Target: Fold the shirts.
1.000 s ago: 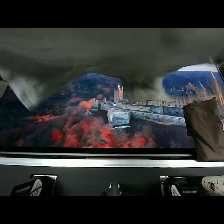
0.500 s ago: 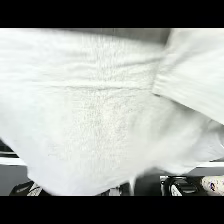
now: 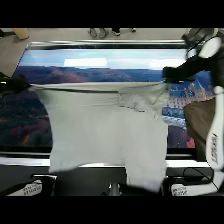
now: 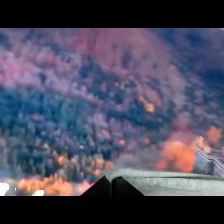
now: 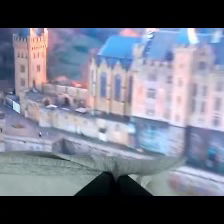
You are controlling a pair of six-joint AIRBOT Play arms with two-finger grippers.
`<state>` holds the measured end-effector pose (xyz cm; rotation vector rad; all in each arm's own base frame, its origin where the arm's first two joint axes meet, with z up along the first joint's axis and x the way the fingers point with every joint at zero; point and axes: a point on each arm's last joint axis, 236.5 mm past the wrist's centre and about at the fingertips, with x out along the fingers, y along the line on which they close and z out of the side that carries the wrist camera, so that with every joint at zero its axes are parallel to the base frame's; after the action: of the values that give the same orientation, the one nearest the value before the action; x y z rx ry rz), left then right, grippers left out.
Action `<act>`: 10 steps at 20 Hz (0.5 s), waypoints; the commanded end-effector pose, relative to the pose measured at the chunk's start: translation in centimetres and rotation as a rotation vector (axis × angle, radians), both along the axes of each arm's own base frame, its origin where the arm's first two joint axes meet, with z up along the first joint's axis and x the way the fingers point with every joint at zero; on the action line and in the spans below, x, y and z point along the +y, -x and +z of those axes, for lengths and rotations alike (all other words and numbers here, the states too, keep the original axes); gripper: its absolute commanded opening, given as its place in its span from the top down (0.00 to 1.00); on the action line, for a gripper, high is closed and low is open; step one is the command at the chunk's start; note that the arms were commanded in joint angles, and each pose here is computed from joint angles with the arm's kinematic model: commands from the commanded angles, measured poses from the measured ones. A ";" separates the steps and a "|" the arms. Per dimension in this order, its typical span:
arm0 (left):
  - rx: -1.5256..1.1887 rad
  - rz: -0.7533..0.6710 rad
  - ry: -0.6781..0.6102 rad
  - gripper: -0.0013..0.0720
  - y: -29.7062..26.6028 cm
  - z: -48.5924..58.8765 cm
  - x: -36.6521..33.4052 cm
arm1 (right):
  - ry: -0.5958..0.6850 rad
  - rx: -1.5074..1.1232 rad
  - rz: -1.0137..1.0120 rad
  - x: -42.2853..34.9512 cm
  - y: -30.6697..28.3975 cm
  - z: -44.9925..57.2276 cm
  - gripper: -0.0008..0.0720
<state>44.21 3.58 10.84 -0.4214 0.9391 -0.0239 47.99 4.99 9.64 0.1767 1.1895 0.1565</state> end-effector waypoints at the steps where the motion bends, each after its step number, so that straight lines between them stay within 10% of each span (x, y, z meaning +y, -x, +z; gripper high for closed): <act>1: 0.012 0.032 0.078 0.94 -5.4 -6.7 -1.4 | -0.178 0.010 -0.053 3.3 -5.0 -6.6 0.97; 6: -0.026 0.079 0.241 0.94 -9.0 -8.9 -4.0 | -0.174 -0.056 -0.072 2.9 -7.3 -7.5 0.97; 10: 0.114 -0.123 0.183 0.94 -4.8 -10.7 -5.7 | 0.086 0.059 -0.019 -2.1 -3.9 -8.9 0.97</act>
<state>51.23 -0.71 1.80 -0.5857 0.9646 -0.1228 53.75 6.08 2.18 0.2631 1.1596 0.1624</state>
